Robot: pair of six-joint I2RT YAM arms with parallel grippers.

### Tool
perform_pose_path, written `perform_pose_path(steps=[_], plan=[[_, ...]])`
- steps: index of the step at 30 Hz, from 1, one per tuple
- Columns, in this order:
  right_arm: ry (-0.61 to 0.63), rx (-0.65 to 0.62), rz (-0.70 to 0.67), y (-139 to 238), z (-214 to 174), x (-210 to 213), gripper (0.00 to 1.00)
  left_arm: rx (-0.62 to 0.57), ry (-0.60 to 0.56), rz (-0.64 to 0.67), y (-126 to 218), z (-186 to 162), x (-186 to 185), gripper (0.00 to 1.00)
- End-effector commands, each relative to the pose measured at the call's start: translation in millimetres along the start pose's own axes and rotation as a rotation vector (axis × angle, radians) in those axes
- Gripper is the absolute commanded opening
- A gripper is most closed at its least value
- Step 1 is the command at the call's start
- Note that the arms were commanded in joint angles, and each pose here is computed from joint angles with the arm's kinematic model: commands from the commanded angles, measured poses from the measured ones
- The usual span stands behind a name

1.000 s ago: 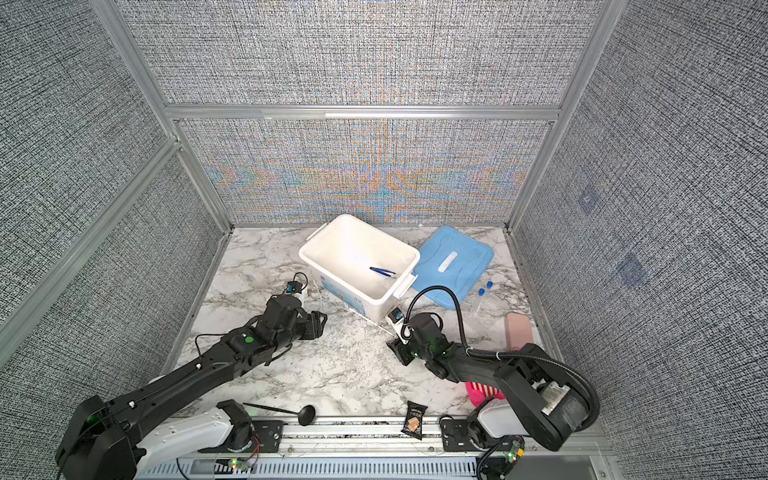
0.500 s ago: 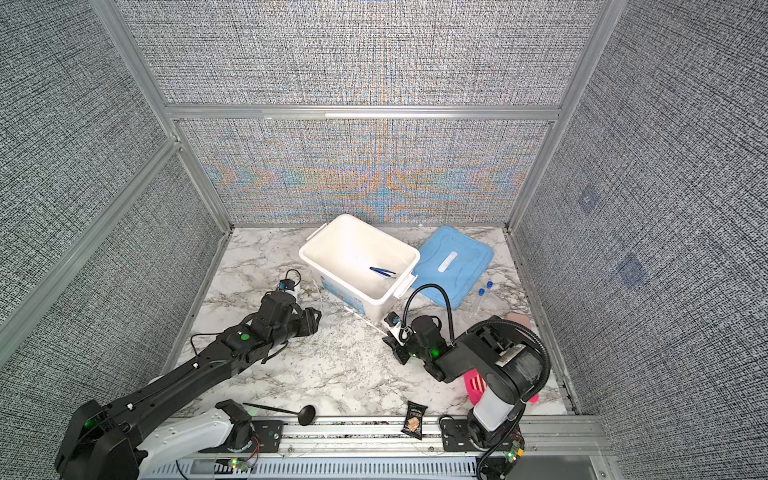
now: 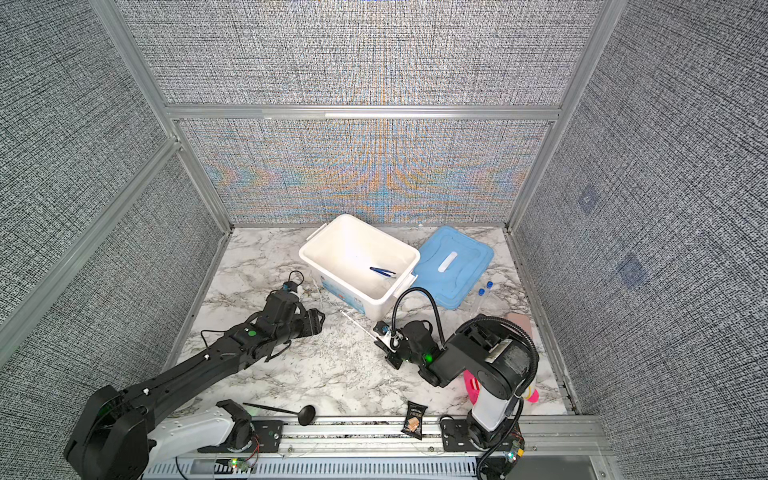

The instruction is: Organize the chemistry lab equipment

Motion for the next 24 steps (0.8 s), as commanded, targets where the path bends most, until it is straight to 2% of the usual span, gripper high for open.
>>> perform_pose_path(steps=[1,12,18,24], plan=[[0.007,0.015,0.047,-0.3,-5.7,11.9,0.14,0.008,0.046,-0.056,-6.1,-0.7,-6.9,0.75],[0.004,-0.03,0.04,-7.8,-1.1,21.4,0.1,0.061,0.094,-0.043,-23.2,-7.1,-5.9,0.76],[-0.004,-0.078,0.034,-8.7,9.2,22.8,0.1,0.069,0.095,0.041,-26.9,-6.6,2.3,0.76],[0.009,-0.084,0.008,-9.9,18.9,23.1,0.09,0.092,0.126,0.065,-37.4,-10.0,4.9,0.77]])
Point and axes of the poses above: each gripper's point midway between its finger pads, its own y axis back along the fingers, its own x axis along the line the jaws close on, z = x × y, the point moved 5 cm from there along y, back along the fingers, and after that the axes turned 12 degrees about y, right-handed, at the moved point
